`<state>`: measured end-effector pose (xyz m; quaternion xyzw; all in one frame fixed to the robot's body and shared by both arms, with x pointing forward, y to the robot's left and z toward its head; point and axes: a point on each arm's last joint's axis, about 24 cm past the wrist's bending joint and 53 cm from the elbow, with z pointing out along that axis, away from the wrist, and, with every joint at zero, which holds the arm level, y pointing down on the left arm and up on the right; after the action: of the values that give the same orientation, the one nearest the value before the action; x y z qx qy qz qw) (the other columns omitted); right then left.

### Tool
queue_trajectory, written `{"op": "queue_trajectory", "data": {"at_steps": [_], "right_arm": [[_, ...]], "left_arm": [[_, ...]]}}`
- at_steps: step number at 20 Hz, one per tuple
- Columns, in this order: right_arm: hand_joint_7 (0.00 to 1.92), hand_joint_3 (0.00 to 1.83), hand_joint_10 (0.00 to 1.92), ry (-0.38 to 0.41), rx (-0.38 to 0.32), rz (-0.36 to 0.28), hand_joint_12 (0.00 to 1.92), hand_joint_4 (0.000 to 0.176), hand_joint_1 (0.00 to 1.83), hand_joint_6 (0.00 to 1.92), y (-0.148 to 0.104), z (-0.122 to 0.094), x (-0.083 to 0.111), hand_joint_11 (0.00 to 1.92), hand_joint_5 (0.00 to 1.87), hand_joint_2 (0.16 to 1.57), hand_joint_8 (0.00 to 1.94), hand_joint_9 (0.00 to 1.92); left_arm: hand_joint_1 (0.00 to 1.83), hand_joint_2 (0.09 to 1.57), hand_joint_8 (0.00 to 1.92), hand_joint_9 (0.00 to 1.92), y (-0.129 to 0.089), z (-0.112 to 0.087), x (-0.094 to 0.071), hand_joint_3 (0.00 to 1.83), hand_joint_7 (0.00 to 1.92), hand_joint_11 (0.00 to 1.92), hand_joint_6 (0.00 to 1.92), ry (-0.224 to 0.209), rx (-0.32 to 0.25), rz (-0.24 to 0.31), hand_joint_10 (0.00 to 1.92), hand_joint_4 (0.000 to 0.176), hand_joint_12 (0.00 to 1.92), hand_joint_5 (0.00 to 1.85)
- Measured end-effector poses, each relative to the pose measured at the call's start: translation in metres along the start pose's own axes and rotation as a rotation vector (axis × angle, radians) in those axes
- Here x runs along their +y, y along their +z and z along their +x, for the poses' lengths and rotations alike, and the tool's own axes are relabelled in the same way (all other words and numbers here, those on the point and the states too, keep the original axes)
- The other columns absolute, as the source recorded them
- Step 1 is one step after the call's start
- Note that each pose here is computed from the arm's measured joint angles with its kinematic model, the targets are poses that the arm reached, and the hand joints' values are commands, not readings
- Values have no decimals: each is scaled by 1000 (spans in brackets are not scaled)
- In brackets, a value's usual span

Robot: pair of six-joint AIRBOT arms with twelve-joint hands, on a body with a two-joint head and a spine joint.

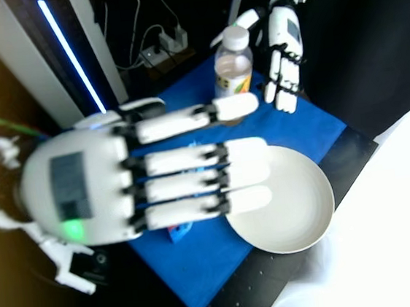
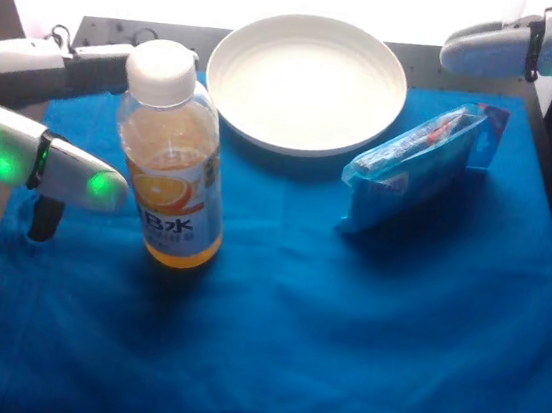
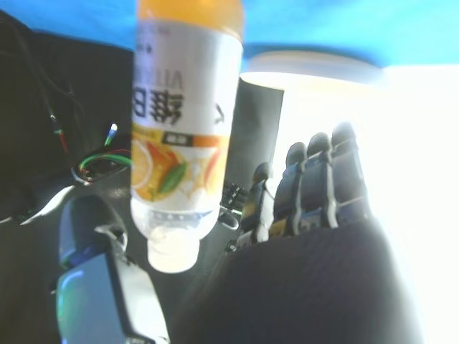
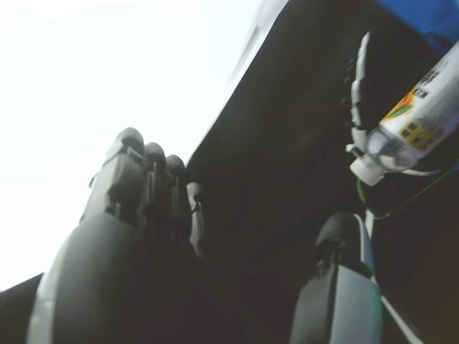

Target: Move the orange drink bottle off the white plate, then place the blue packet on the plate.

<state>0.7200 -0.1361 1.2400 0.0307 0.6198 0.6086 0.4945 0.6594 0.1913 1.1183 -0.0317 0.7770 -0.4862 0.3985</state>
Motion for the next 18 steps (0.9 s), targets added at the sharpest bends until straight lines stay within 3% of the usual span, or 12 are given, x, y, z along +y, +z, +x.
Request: {"op": "queue_trajectory", "data": {"at_steps": [1, 3, 5, 6, 8, 11, 13, 14, 15, 16, 17, 18], "right_arm": [[155, 0, 10, -3, 37, 29, 14, 117, 770, 4, 0, 4, -7, 83, 40, 818, 2, 71], [174, 0, 14, -47, 102, 90, 13, 126, 639, 3, 2, 12, -20, 80, 60, 752, 3, 142], [177, 0, 13, -110, 156, 135, 39, 42, 797, 20, 6, 20, -27, 144, 128, 716, 3, 167], [176, 0, 3, -108, 175, 142, 41, 70, 772, 21, 7, 24, -27, 150, 142, 693, 3, 147], [174, 0, 0, -102, 232, 163, 36, 67, 773, 18, 5, 37, -34, 137, 148, 686, 1, 137], [242, 0, 0, -131, 315, 208, 20, 114, 700, 6, 2, 57, -49, 81, 245, 624, 0, 104], [331, 0, 17, -146, 347, 229, 45, 80, 647, 10, -1, 63, -54, 112, 336, 620, 7, 217], [388, 0, 16, -163, 371, 246, 308, 62, 657, 4, -4, 68, -59, 168, 367, 643, 6, 307], [363, 4, 2, -173, 381, 252, 537, 77, 666, 9, -5, 69, -61, 98, 353, 635, 12, 303], [380, 1, 1, -182, 391, 259, 695, 78, 691, 5, -7, 71, -63, 79, 382, 627, 5, 321], [419, 0, 3, -187, 404, 272, 795, 63, 713, 0, -8, 74, -66, 94, 455, 632, 1, 359], [439, 0, 2, -193, 412, 279, 940, 75, 703, 3, -8, 76, -68, 18, 517, 636, 1, 354]], "left_arm": [[593, 713, 0, 0, -2, -5, 5, 0, 0, 0, 0, 17, -10, -19, 0, 176, 0, 0], [559, 641, 0, 0, -5, -17, 14, 0, 0, 0, 0, 20, -42, -53, 0, 176, 0, 0], [390, 726, 0, 0, -7, -26, 15, 27, 0, 0, 0, 19, -74, -56, 0, 176, 0, 0], [394, 702, 0, 0, -7, -27, 14, 13, 0, 0, 0, 24, -78, -56, 0, 176, 0, 0], [392, 666, 0, 0, -9, -30, 15, 0, 0, 0, 0, 31, -86, -59, 0, 176, 0, 0], [291, 706, 0, 0, -13, -40, 14, 13, 0, 0, 0, 27, -116, -61, 0, 176, 0, 0], [253, 721, 0, 0, -13, -43, 14, 17, 0, 0, 0, 25, -128, -61, 0, 176, 0, 0], [292, 706, 0, 0, -13, -44, 14, 9, 0, 0, 0, 22, -133, -59, 0, 176, 0, 0], [297, 700, 0, 0, -14, -45, 14, 5, 0, 0, 0, 21, -136, -58, 0, 176, 0, 0], [314, 705, 0, 0, -14, -46, 13, 7, 0, 0, 0, 25, -138, -56, 0, 176, 0, 0], [370, 692, 0, 0, -16, -48, 13, 0, 0, 0, 0, 24, -145, -56, 0, 176, 0, 0], [352, 680, 0, 0, -17, -50, 12, 0, 0, 0, 0, 23, -149, -56, 0, 176, 0, 0]]}}
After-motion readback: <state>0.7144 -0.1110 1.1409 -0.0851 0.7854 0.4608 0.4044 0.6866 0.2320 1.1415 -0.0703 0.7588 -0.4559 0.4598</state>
